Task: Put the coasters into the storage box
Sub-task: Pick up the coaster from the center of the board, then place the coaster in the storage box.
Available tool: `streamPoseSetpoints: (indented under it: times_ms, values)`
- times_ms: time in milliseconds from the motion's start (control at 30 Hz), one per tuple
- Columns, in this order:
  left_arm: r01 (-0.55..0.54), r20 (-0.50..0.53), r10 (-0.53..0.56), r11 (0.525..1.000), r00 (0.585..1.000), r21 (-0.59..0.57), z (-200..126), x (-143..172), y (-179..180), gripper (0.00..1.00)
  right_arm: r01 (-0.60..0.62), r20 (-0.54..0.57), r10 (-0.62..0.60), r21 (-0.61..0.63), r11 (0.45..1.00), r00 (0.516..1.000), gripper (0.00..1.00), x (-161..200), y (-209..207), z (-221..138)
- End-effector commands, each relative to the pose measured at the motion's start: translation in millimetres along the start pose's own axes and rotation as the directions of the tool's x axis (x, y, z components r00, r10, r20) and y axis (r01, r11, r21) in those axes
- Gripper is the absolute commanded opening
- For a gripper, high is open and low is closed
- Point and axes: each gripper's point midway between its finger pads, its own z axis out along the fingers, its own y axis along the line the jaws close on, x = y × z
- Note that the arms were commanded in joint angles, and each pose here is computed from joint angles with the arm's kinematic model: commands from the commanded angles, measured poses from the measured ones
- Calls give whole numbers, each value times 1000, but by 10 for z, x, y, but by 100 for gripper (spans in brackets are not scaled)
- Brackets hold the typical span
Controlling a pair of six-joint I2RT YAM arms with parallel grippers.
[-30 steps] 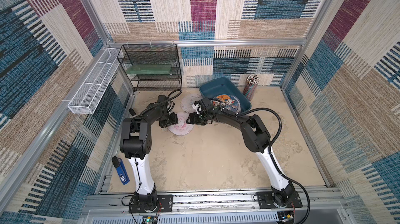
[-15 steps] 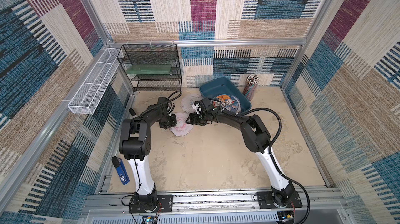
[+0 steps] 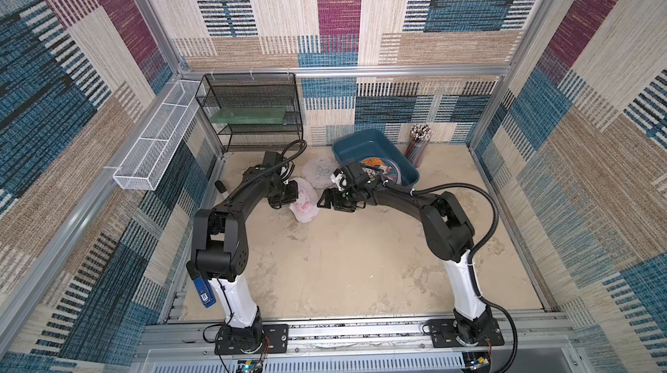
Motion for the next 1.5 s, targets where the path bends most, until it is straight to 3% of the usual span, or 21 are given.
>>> streamPoseSetpoints:
  times_ms: [0,400,900,1033,1233,1267,1400,1467]
  values:
    - [-13,27,12,999,1000,38,-194,-63,-210,0,14,5,-14,-34,999,1000,84,113,100,-257]
    - [-172,164,135,958,977,231,-556,-493,-1522,0,-51,40,51,-8,999,998,88,584,-183,-1171]
    - [-318,208,245,814,947,486,23,-764,-3054,0,-182,176,181,-8,983,968,89,688,-933,-1915]
    - [-286,168,232,810,958,511,427,-739,-3121,0,-198,189,195,-6,980,962,89,685,-1016,-1969]
    - [-250,86,235,899,968,359,1200,-592,-2701,0,-203,201,200,-7,979,959,90,618,-1031,-2023]
    - [-254,79,241,906,967,338,1264,-573,-2647,4,-202,202,199,-6,979,959,90,613,-1028,-2029]
    - [-266,96,250,929,964,256,1301,-616,-2507,60,-207,199,204,-6,978,959,90,620,-1034,-2033]
    - [-277,130,252,930,959,243,1205,-688,-2519,77,-211,194,208,-7,978,959,91,634,-1044,-2013]
